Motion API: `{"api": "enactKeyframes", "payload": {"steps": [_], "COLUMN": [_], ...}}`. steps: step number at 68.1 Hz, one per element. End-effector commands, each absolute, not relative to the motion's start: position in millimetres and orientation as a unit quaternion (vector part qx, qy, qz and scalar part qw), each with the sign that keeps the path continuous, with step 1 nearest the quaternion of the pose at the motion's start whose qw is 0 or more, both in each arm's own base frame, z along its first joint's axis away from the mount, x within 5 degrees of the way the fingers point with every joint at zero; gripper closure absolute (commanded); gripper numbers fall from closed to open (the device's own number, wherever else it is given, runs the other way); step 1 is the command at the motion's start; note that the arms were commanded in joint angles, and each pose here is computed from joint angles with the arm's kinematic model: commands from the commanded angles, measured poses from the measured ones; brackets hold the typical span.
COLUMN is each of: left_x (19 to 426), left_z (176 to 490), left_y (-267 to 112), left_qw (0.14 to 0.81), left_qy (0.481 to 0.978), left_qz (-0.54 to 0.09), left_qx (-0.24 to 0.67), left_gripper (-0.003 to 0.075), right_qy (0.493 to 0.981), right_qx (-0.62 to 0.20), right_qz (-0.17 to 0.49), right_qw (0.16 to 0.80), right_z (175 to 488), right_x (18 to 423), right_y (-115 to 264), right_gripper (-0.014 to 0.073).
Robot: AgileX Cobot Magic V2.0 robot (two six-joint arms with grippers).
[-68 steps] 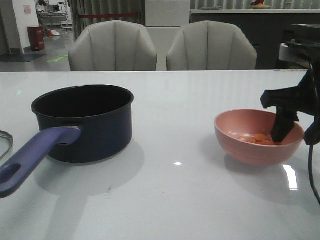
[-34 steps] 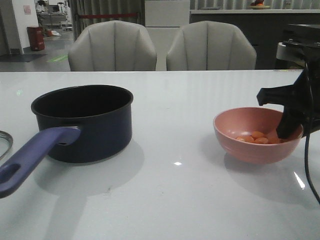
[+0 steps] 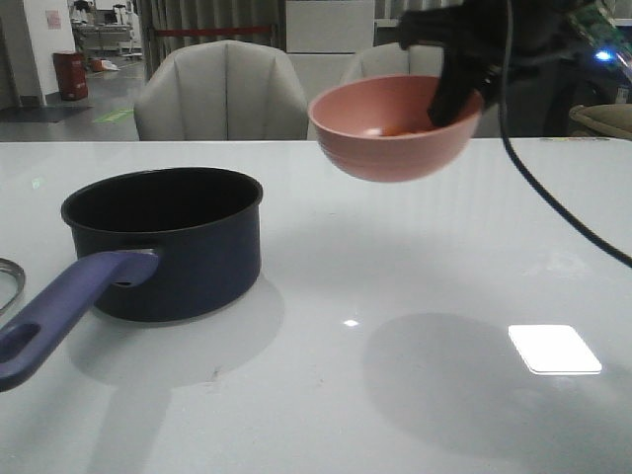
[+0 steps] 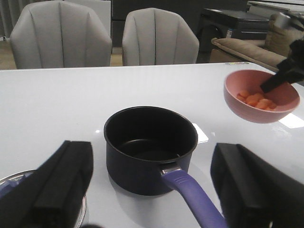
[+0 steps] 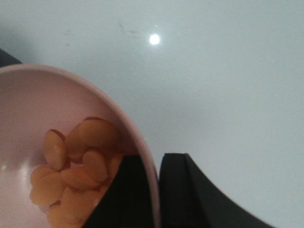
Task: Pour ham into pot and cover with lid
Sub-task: 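Lift the pink bowl and carry it over the pot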
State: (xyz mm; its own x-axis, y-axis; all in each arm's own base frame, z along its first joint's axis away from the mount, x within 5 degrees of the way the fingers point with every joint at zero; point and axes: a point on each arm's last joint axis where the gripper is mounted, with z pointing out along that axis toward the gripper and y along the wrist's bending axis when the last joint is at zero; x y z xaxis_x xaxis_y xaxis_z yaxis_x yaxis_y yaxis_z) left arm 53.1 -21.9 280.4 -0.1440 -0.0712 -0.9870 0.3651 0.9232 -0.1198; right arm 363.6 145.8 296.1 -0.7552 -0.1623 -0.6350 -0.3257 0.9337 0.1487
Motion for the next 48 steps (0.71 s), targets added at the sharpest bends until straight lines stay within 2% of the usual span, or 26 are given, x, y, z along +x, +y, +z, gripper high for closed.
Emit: {"api": "enactKeyframes", "payload": {"steps": [1, 16, 28, 38, 48], "left_x": [53, 53, 53, 53, 53], "left_z": [296, 296, 296, 296, 296], "left_y": [-22, -22, -22, -22, -22], "left_qw": [0.681, 0.681, 0.681, 0.681, 0.681], "left_qy": [0.703, 0.703, 0.703, 0.703, 0.703], "left_qz": [-0.182, -0.182, -0.182, -0.182, -0.182], "left_qx": [0.097, 0.097, 0.097, 0.097, 0.097], "left_gripper": [0.019, 0.019, 0.019, 0.019, 0.019], "right_qy": [0.9, 0.863, 0.821, 0.794, 0.754], "right_qx": [-0.164, -0.22, -0.21, -0.191, -0.172], "right_qz": [0.141, 0.169, 0.2, 0.215, 0.226], "right_qw": [0.378, 0.422, 0.491, 0.536, 0.593], "right_z": [338, 361, 372, 363, 335], "right_x": [365, 370, 370, 375, 377], "right_y": [171, 233, 249, 252, 252], "right_gripper": [0.0466, 0.0466, 0.0466, 0.0466, 0.0466]}}
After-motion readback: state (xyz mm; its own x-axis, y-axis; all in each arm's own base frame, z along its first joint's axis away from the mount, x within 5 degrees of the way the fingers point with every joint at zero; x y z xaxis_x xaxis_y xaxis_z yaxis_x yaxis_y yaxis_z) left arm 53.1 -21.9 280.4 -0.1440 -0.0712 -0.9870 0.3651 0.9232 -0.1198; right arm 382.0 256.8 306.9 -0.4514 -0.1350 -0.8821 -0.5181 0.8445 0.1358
